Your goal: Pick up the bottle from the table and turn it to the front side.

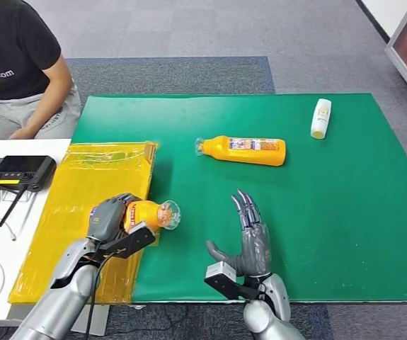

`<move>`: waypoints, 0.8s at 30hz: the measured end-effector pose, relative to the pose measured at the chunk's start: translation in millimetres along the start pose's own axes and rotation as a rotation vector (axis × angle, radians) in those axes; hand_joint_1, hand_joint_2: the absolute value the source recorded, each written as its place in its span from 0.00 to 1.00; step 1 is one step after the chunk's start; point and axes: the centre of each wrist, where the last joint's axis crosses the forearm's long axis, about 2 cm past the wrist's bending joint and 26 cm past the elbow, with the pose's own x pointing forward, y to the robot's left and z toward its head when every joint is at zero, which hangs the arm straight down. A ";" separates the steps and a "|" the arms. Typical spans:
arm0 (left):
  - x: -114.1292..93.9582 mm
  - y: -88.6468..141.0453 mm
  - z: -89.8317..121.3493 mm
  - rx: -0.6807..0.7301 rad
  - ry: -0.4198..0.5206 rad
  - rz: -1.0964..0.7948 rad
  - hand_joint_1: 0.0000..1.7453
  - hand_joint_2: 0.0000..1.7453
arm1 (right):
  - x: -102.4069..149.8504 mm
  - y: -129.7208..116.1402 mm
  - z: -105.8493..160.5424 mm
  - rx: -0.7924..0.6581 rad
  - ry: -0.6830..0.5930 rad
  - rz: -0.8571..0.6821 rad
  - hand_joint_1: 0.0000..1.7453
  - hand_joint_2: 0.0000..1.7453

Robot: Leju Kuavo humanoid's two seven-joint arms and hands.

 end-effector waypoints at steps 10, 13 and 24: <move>-3.6 -1.5 -7.5 0.024 0.043 0.049 0.04 1.00 | -2.7 1.3 -1.0 0.015 0.007 -0.028 0.00 1.00; -5.4 -9.3 -2.8 0.007 0.062 0.060 0.03 1.00 | -2.9 1.8 -0.5 0.018 0.007 -0.032 0.00 1.00; -8.4 -15.0 0.0 -0.014 0.065 0.066 0.05 1.00 | -1.7 4.2 -0.9 0.021 0.007 -0.058 0.00 1.00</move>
